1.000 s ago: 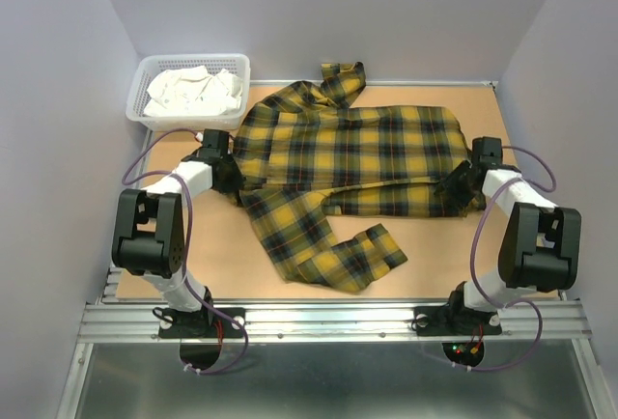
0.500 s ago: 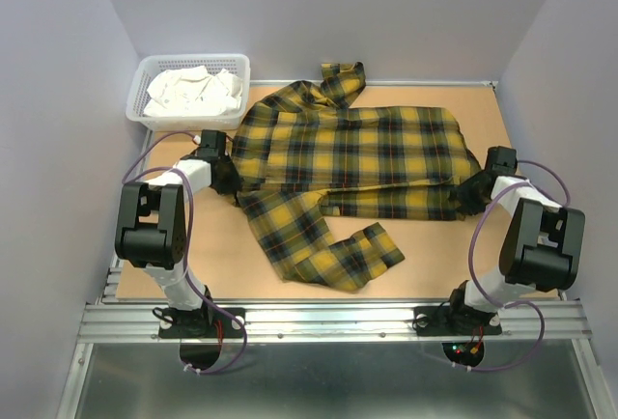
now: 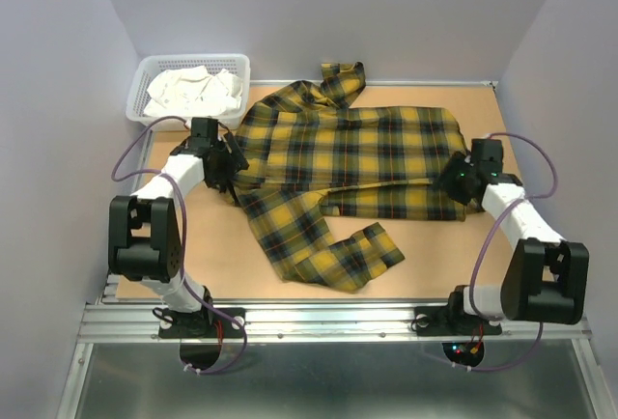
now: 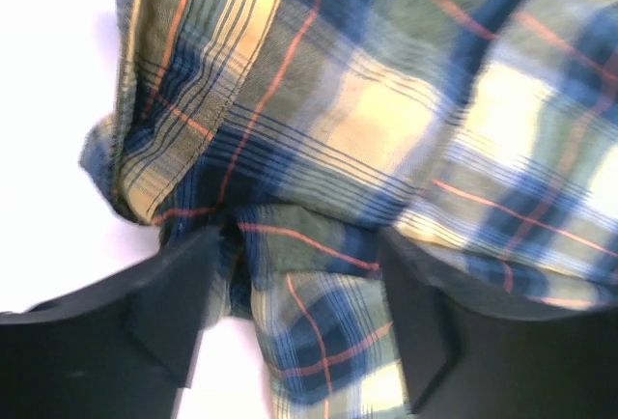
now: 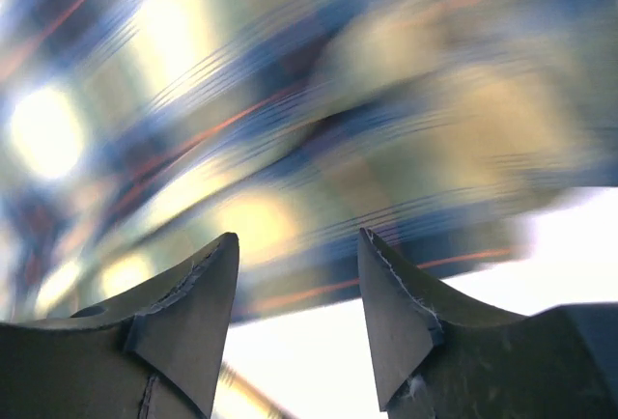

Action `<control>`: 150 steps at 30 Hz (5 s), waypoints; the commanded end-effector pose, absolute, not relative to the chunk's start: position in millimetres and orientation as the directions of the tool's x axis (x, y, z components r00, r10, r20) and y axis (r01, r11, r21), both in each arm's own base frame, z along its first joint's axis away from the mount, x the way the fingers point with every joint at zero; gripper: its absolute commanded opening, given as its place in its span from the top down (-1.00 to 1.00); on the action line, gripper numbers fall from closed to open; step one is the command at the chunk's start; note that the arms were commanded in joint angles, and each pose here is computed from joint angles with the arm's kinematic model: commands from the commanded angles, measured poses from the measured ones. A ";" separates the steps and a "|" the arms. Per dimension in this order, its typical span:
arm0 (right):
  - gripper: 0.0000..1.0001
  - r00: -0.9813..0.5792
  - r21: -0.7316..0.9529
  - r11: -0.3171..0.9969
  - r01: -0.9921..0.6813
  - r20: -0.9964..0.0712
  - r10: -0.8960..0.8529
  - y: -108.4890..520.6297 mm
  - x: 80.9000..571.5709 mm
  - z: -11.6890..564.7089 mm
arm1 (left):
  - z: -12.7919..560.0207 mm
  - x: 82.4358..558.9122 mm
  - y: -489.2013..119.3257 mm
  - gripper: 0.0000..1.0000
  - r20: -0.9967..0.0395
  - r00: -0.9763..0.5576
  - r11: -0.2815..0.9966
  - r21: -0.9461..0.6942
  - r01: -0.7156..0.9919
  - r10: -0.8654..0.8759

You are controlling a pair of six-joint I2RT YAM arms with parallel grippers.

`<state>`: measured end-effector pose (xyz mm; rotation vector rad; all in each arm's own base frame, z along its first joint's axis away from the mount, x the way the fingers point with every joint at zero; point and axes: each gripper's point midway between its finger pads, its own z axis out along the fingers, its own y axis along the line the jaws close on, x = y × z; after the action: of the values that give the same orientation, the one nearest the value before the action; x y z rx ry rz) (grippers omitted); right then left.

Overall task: Fold and stack the long sleeve shirts
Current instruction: Fold the shirt

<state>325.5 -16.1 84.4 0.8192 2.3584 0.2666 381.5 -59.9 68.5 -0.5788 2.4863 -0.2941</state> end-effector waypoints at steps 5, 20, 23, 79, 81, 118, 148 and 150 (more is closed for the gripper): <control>-0.21 -0.835 0.322 0.947 -0.008 -0.523 0.171 107.9 295.8 100.2 | 131.9 382.9 -36.0 -0.83 -0.637 -0.647 0.907 -0.274 -0.319 -0.420; -0.24 -0.905 0.234 0.929 -0.287 -0.384 -0.183 195.7 228.0 59.5 | 62.8 353.1 -21.6 -0.30 -0.569 -0.657 0.865 -0.246 -0.438 -0.494; -0.24 -0.916 0.228 0.931 -0.284 -0.352 -0.193 197.3 220.7 51.4 | 49.3 347.1 -15.7 -0.17 -0.547 -0.649 0.843 -0.253 -0.474 -0.529; 0.99 -0.431 -0.161 0.967 -0.198 -0.872 -0.233 246.7 465.0 338.8 | 13.6 309.2 -2.3 0.24 -0.436 -0.706 0.830 -0.275 -0.485 -0.558; 0.99 -0.347 -0.110 0.973 -0.203 -0.921 -0.177 250.7 485.4 363.1 | 13.4 307.7 -3.3 0.24 -0.432 -0.707 0.828 -0.279 -0.486 -0.560; -0.74 -0.353 -0.090 0.996 0.021 -0.933 -0.077 152.5 504.7 287.5 | 87.8 298.8 -14.9 -0.47 -0.523 -0.664 0.844 -0.362 -0.396 -0.535; 0.07 -0.504 0.305 0.623 0.721 -0.385 0.773 -53.6 302.7 20.9 | 13.7 303.7 -13.5 0.35 -0.428 -0.740 0.855 -0.253 -0.454 -0.519; 0.07 -0.482 0.274 0.598 0.753 -0.390 0.785 -63.8 301.0 13.5 | 10.3 297.9 -10.6 0.41 -0.422 -0.744 0.855 -0.231 -0.464 -0.518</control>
<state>299.4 -43.8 24.8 1.1182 2.4152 0.1759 311.1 -19.2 22.2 -0.7133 2.5146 -0.2416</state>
